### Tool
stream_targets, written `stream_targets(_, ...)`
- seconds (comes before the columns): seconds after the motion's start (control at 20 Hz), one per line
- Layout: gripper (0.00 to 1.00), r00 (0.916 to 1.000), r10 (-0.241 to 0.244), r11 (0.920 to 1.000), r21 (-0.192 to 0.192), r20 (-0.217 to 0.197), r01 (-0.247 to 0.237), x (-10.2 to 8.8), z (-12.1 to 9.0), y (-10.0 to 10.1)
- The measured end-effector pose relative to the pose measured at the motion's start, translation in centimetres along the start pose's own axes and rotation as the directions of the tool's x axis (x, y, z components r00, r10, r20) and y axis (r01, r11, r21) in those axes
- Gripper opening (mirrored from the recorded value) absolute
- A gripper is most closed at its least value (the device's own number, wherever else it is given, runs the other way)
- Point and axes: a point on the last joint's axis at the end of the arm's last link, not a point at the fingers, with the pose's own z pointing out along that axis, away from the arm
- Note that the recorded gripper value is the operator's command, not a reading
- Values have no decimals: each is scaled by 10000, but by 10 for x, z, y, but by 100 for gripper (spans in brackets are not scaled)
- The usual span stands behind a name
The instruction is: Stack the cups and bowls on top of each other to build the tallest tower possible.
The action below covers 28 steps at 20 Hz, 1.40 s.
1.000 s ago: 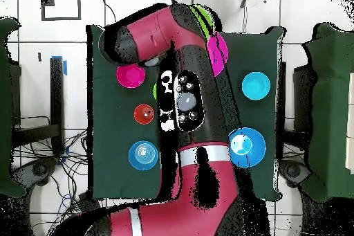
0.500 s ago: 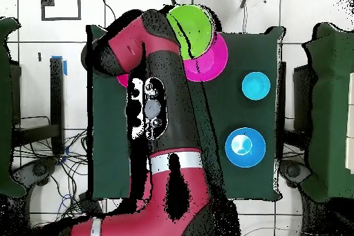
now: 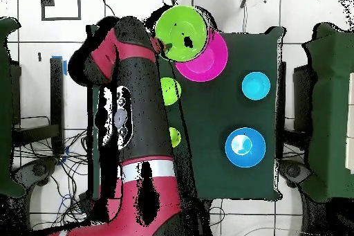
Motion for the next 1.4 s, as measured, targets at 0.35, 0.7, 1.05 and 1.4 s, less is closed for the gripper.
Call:
stream_targets(0.35,0,9997,-143,9996,254,-207,148,7,4,-1)
stream_targets(0.7,0,9991,-59,9991,426,-420,77,17,12,-13)
stream_targets(1.05,0,9965,-58,9991,413,-830,92,33,36,-15)
stream_targets(1.4,0,9917,-112,9997,193,-1278,138,50,68,-7)
